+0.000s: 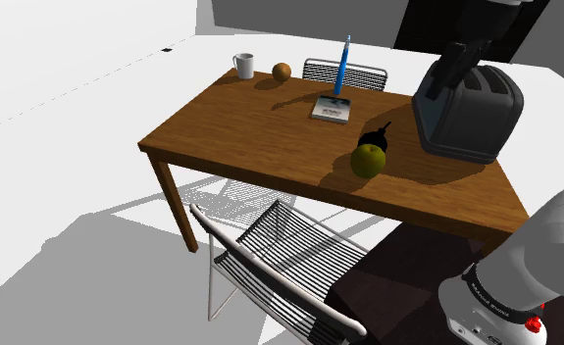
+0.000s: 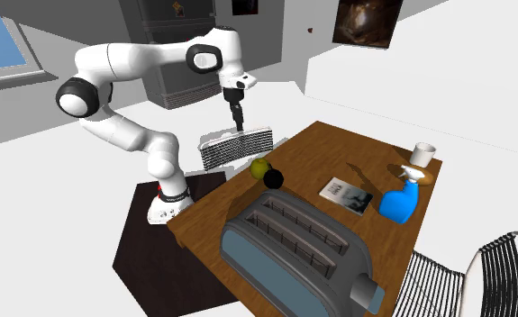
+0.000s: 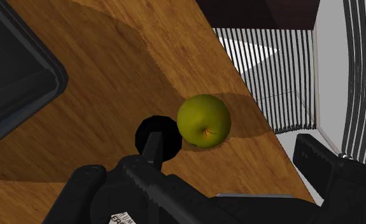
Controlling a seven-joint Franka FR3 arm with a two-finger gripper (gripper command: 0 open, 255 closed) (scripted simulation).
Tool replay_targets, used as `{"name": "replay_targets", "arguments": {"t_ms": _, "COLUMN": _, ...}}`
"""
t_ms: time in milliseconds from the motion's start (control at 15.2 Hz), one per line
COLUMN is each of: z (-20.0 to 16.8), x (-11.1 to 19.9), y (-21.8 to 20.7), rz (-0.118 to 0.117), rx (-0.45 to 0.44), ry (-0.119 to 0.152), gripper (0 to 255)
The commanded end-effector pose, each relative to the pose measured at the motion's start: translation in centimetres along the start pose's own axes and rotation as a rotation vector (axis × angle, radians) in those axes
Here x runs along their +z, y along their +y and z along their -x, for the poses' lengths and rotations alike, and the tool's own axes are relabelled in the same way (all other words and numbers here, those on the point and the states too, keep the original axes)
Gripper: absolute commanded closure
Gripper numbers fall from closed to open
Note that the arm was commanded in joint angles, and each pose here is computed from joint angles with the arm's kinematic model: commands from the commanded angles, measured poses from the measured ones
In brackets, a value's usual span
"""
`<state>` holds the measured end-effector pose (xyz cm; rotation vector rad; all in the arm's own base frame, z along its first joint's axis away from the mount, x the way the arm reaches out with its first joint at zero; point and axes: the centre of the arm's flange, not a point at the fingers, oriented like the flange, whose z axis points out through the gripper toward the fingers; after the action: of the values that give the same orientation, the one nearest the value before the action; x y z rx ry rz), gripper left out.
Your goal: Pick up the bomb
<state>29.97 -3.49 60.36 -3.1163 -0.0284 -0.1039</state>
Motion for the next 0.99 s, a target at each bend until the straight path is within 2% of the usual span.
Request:
{"name": "replay_targets", "arguments": {"t_ms": 0, "z": 0.0, "x": 0.0, "y": 0.0, "rz": 0.0, "rx": 0.0, "ry": 0.0, "gripper": 0}}
{"name": "replay_targets", "arguments": {"t_ms": 924, "z": -10.0, "x": 13.3, "y": 8.6, "rz": -0.043, "rx": -0.001, "ry": 0.007, "gripper": 0}}
